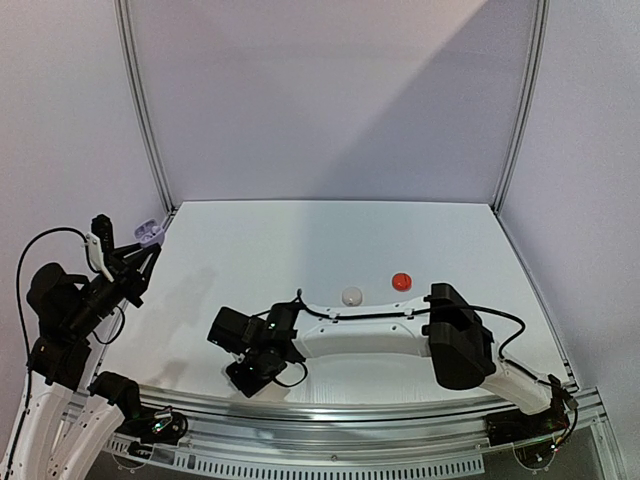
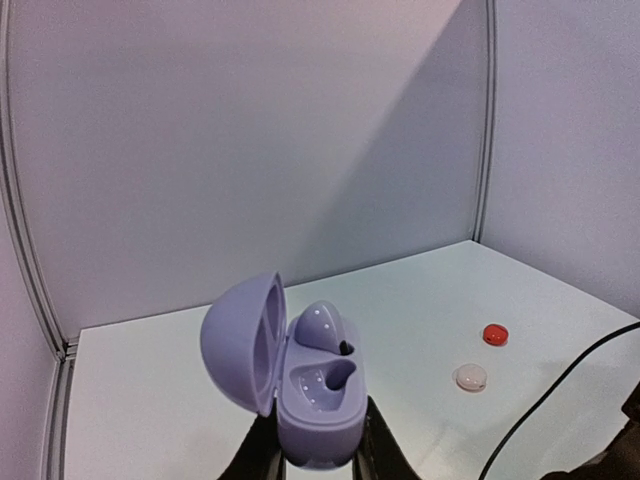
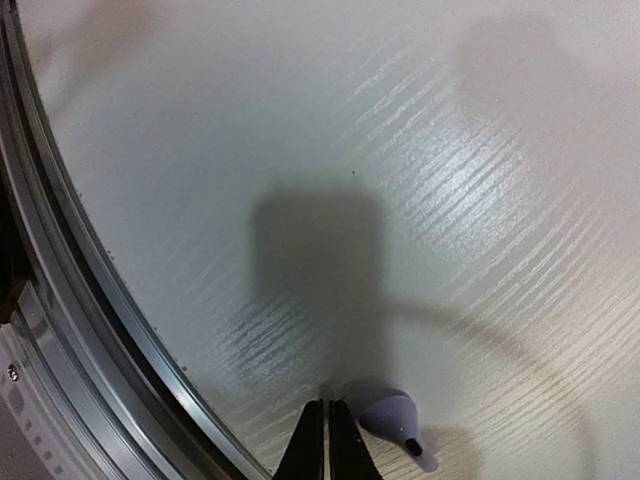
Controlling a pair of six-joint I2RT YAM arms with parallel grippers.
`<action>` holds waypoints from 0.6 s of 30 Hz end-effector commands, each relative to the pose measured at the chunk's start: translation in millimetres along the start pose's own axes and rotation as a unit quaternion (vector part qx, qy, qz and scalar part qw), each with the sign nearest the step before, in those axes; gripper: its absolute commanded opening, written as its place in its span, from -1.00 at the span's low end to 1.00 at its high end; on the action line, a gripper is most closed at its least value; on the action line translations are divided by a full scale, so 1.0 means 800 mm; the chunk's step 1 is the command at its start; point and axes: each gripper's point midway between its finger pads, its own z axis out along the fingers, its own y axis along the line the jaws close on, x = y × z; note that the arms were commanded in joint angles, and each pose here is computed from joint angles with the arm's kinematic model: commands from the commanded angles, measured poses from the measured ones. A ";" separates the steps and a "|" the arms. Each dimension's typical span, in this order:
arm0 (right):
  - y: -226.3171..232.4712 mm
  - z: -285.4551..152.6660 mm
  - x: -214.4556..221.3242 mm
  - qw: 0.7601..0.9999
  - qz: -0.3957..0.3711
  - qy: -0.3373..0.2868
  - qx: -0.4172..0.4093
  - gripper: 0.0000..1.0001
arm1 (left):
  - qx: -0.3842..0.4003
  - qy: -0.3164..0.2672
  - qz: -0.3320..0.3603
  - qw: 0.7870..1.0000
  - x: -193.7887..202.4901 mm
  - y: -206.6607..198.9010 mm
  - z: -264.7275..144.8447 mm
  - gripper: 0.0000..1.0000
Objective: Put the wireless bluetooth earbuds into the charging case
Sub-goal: Move the left earbud to the corner of the board.
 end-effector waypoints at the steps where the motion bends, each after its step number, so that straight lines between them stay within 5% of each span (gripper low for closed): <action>1: -0.011 -0.014 0.037 0.998 -0.017 0.052 0.025 -0.94 | -0.001 0.008 0.001 1.000 0.010 0.003 0.003 -1.00; 12: 0.070 -0.110 -0.067 0.986 -0.098 -0.100 -0.091 -0.58 | -0.001 0.007 0.001 1.000 0.010 0.003 0.002 -1.00; 18: 0.027 -0.097 -0.052 0.978 -0.196 -0.059 -0.050 -0.01 | 0.001 0.009 0.000 1.000 0.010 0.002 0.003 -1.00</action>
